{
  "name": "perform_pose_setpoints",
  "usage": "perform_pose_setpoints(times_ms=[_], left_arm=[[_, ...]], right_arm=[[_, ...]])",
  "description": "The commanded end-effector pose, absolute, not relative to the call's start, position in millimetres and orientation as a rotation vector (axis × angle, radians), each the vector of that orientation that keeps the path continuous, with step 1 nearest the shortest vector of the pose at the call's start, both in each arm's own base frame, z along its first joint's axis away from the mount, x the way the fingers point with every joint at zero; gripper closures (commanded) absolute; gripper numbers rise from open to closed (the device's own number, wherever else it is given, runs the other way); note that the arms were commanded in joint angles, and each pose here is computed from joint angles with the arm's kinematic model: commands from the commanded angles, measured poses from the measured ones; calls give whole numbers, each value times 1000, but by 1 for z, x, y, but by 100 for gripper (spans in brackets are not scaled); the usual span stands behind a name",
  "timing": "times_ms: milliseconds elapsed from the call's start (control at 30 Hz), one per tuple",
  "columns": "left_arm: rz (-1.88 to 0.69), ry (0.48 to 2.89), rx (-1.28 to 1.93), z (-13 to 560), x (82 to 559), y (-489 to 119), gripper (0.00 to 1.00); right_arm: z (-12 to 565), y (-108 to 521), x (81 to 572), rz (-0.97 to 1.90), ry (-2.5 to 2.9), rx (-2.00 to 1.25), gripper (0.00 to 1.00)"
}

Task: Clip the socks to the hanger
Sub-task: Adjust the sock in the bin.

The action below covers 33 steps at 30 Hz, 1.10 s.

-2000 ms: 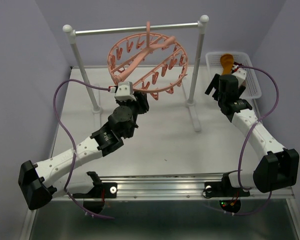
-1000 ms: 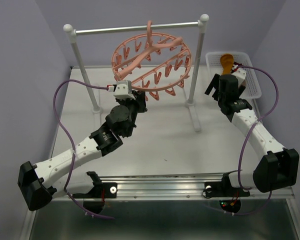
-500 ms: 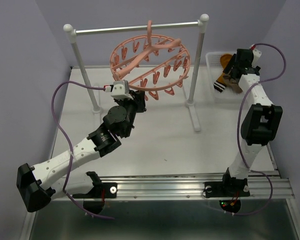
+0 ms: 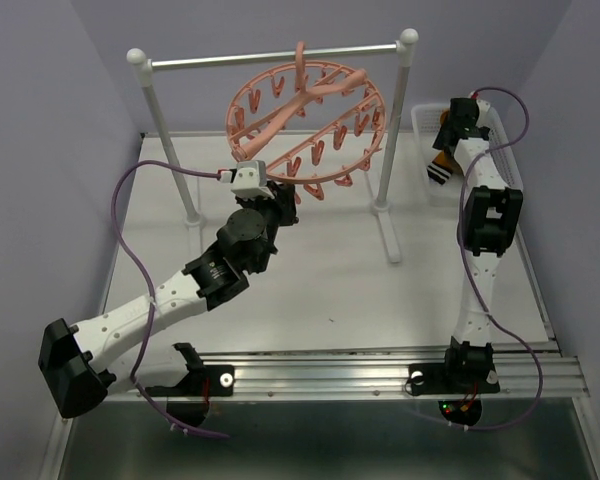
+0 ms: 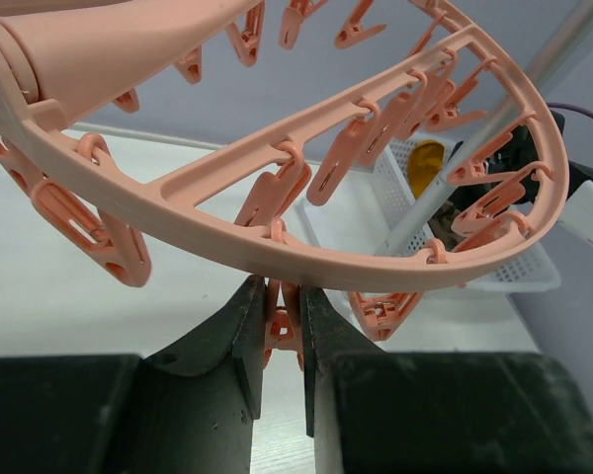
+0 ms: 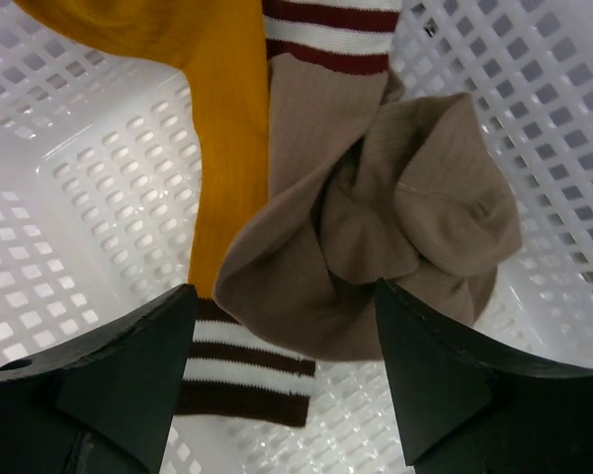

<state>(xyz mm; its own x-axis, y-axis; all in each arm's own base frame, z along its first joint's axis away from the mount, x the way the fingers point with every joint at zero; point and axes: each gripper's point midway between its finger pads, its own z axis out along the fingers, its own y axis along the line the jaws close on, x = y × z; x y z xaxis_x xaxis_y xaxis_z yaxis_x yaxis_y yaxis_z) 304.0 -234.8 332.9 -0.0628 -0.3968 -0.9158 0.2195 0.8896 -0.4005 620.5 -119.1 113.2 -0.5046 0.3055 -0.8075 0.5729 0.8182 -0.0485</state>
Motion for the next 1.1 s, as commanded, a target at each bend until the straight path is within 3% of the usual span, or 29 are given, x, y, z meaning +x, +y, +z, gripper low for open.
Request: perform_pose_setpoints(times_ms=[0,267,400,533,667,700,1000,1067], left_arm=[[-577,1456,-217,376,302,-226,100],[-589,1457,-217,373,299,-224,100],[-594,1442,-238,376,296,-218,100],[-601,1433,-247,377,294,-214,100],[-602,1435,-242,375,293,-214,100],[-603,1435,-242,375,292,-213,100],[-645,1442,-222,374,290,-221,100],[-647,1444,-217,373,290,-222,100]], right_arm=[[137,-121,645,-375,2041,600,25],[120,-117,660,-344,2024,559,34],[110,-123,657,-387,2031,579,46],[101,-124,657,-399,2042,578,47],[105,-120,660,-367,2042,560,83],[111,-120,660,-368,2030,561,99],[238,-136,639,-484,1865,477,99],[245,-133,632,-482,1877,448,99]])
